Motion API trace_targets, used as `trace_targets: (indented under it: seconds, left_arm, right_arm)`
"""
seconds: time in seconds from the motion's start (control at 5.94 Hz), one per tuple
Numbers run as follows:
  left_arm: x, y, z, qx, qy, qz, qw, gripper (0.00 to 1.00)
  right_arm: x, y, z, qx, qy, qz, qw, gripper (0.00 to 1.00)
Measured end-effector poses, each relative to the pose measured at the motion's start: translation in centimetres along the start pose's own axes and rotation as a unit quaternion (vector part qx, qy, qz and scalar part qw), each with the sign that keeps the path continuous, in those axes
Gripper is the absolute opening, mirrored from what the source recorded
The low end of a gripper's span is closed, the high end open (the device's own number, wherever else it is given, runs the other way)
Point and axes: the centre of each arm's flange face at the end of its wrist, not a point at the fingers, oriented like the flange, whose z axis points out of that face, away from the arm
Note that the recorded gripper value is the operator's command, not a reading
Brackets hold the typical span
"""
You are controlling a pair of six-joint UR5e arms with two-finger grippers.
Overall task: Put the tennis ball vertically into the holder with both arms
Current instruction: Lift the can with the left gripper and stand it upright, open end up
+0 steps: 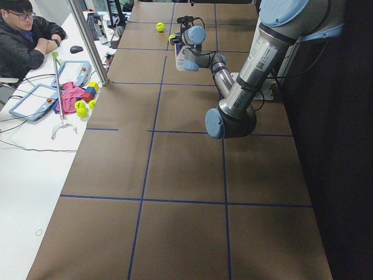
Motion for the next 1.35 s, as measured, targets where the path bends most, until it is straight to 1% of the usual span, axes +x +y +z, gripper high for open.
trace_targets:
  seconds: [0.34, 0.67, 1.01, 1.35]
  left_arm:
    - [-0.7, 3.5, 2.1, 0.047, -0.005, 0.003, 0.9989, 0.81]
    - [-1.3, 7.5, 3.9, 0.079, -0.008, 0.003, 0.9968, 0.82]
    - [-0.4, 11.2, 5.0, 0.111, -0.012, -0.002, 0.9937, 0.82]
    - [0.7, 13.4, 6.0, 0.107, -0.012, -0.009, 0.9941, 0.82]
  right_arm:
    - [0.0, 0.0, 0.0, 0.000, 0.000, -0.001, 1.0000, 1.00]
    - [-0.1, 0.0, 0.0, 0.000, -0.001, -0.001, 1.0000, 1.00]
    - [-0.1, 0.0, 0.0, 0.000, 0.000, -0.001, 1.0000, 1.00]
    - [-0.1, -0.1, 0.0, 0.000, 0.000, -0.001, 1.0000, 1.00]
